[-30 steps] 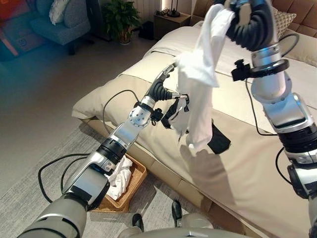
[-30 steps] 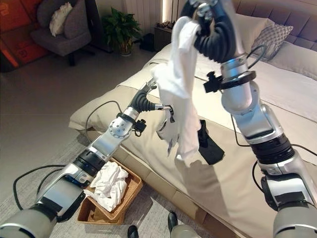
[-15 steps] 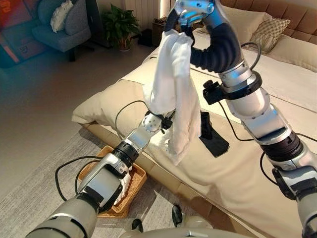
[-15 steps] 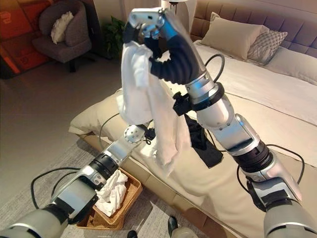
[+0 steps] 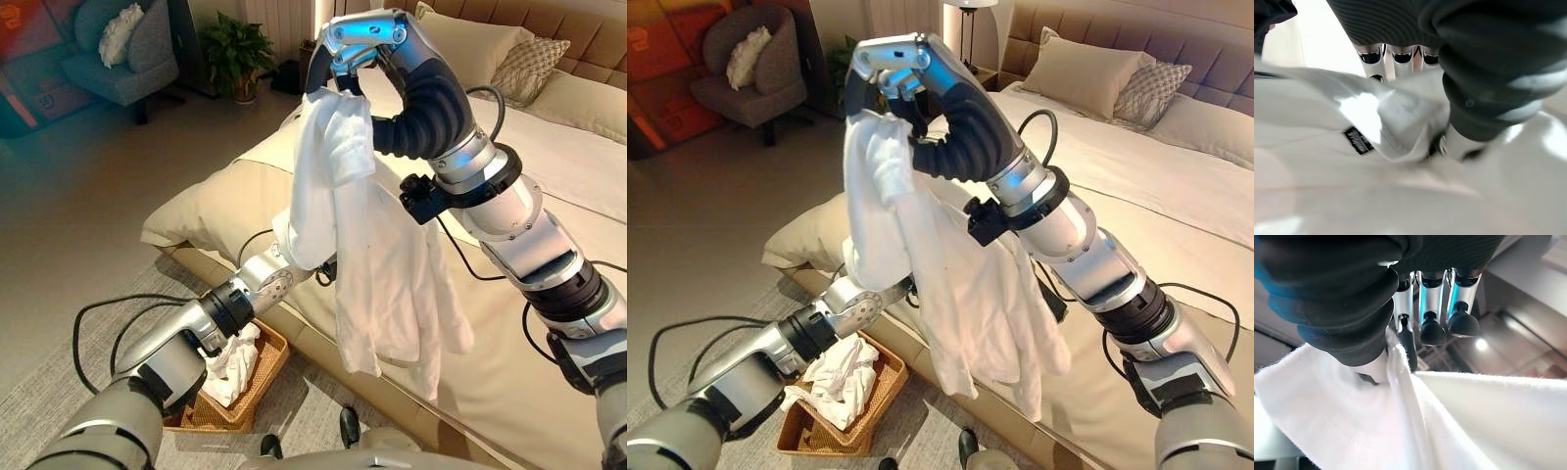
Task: Pick up clothes into the bucket
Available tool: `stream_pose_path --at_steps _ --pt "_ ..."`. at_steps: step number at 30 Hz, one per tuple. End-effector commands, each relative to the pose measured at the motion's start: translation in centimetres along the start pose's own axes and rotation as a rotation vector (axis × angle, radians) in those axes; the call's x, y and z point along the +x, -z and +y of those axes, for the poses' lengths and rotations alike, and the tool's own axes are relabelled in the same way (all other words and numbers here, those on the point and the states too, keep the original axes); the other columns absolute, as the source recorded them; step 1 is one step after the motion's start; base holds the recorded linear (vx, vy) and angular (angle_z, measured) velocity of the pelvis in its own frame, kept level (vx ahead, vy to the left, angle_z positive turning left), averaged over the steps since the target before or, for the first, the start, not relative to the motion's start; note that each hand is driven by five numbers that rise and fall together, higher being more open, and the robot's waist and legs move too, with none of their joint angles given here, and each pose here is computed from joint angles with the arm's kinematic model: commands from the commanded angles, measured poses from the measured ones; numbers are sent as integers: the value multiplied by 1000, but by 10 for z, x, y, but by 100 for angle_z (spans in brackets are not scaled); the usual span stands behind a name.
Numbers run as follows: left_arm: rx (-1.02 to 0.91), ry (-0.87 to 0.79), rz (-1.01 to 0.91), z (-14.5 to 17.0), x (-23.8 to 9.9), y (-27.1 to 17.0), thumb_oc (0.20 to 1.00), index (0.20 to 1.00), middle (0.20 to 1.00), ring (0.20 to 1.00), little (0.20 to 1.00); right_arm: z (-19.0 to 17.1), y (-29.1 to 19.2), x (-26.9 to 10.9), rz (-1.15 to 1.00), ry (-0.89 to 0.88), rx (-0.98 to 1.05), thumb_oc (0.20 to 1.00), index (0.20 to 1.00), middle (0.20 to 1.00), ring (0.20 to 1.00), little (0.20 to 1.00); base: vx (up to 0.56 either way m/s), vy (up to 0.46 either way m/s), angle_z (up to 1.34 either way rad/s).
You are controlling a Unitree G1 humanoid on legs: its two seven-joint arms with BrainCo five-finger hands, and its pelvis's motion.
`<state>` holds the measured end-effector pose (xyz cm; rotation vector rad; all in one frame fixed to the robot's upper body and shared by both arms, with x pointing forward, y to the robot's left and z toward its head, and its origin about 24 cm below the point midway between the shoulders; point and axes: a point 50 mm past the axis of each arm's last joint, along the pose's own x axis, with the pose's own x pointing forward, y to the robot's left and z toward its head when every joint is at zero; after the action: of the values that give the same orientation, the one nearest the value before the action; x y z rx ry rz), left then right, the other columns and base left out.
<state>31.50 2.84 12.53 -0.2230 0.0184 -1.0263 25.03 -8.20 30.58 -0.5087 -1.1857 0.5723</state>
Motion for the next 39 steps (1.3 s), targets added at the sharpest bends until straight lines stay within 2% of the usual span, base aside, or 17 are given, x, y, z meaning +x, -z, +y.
stream_pose_path --at_steps 1,2,3,4,5,6,12,20,21,27,29,30,31,37,39 --pt "-95 -35 -195 10 1 -30 200 200 200 200 200 -25 5 -2 13 129 -93 200 200 200 200 200 0 0 0" --pt "-115 -49 -208 13 -3 -28 200 200 200 200 200 -26 8 -5 28 142 -99 222 222 222 222 222 0 0 0" --pt "-169 -102 -256 21 -13 -27 200 200 200 200 200 -33 20 -14 101 193 -129 504 504 504 504 504 0 0 0" --pt "-170 -102 -256 21 -13 -27 200 200 200 200 200 -32 20 -14 101 193 -128 555 555 555 555 555 9 -2 4" --pt "-196 -123 -283 24 -17 -27 200 200 200 200 200 -35 25 -19 132 212 -142 859 859 859 859 859 7 -2 5" --pt "-227 -155 -312 28 -23 -25 200 200 200 200 200 -38 33 -26 180 240 -161 1000 1000 1000 1000 1000 9 -2 4" --pt "-387 -351 -476 51 -66 -12 200 200 200 200 200 -53 79 -73 484 348 -234 1000 1000 1000 1000 1000 -2 5 4" --pt "-407 -575 -602 72 -111 -7 200 200 200 200 200 -43 109 -132 757 415 -220 1000 1000 1000 1000 1000 -16 12 8" --pt "-378 -647 -634 79 -124 -10 200 200 200 200 200 -35 114 -149 824 416 -199 1000 1000 1000 1000 1000 0 0 0" --pt "-279 -824 -731 92 -156 -25 200 200 200 200 200 -12 122 -191 984 413 -117 1000 1000 1000 1000 1000 -30 14 2" --pt "-215 -894 -764 95 -166 -35 200 200 200 200 200 0 124 -211 1064 396 -90 1000 1000 1000 1000 1000 -70 29 3" --pt "-115 -969 -779 98 -176 -47 200 200 200 200 200 13 128 -232 1156 379 -59 1000 1000 1000 1000 1000 -61 24 3" --pt "-114 -971 -779 98 -176 -47 200 200 200 200 200 13 128 -232 1155 379 -59 1000 1000 1000 1000 1000 -58 32 7" --pt "189 -1135 -735 104 -197 -77 200 200 200 200 200 52 132 -287 1400 358 25 1000 1000 1000 1000 1000 -53 33 5" --pt "215 -1155 -727 105 -201 -78 200 200 200 200 200 56 132 -291 1418 358 40 1000 1000 1000 1000 1000 -45 33 5"
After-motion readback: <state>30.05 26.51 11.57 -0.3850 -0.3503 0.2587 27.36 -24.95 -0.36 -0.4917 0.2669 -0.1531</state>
